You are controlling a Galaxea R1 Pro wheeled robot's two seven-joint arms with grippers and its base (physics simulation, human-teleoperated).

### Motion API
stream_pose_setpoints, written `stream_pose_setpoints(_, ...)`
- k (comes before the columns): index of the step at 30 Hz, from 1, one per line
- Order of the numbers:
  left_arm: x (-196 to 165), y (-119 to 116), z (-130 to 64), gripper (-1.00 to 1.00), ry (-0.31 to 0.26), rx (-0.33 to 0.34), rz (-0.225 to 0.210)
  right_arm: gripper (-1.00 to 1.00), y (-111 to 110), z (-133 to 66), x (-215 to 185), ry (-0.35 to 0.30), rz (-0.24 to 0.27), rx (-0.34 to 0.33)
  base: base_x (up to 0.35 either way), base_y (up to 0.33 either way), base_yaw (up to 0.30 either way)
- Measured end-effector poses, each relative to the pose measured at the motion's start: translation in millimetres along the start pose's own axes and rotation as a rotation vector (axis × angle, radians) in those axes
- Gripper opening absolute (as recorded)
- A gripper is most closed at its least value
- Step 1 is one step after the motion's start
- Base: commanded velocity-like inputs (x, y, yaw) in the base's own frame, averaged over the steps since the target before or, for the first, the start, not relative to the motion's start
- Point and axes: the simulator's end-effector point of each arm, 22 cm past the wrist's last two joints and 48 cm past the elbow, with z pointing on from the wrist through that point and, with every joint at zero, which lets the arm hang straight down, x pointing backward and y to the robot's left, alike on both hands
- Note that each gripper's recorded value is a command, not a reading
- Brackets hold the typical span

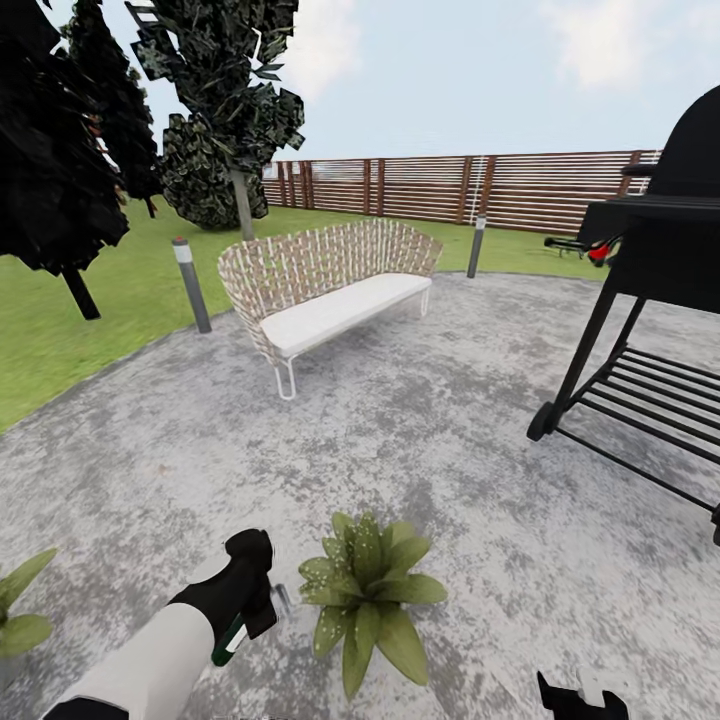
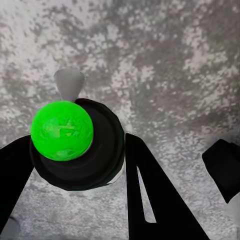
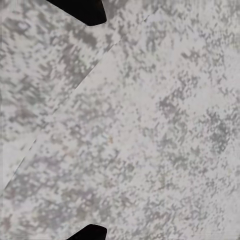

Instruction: Pick up the pesticide atomizer in the garden and spray insectifuge to fully cover both potted plants in the garden.

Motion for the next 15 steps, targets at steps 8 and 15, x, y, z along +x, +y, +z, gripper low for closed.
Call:
stream_pose_setpoints(8, -1.2, -1.0, -0.3, -1.00, -0.002, 0.002, 0.000, 1.00, -0.1, -0.1, 0.1, 0.000, 0.000, 0.000, 0.014, -0.009, 0.184)
stream_pose_setpoints(15, -1.1, -0.9, -0.4, -1.00, -0.002, 0.001, 0.001, 1.00, -0.2, -0.1, -0.1, 0.000, 0.000, 0.000, 0.161, -0.197, 0.004)
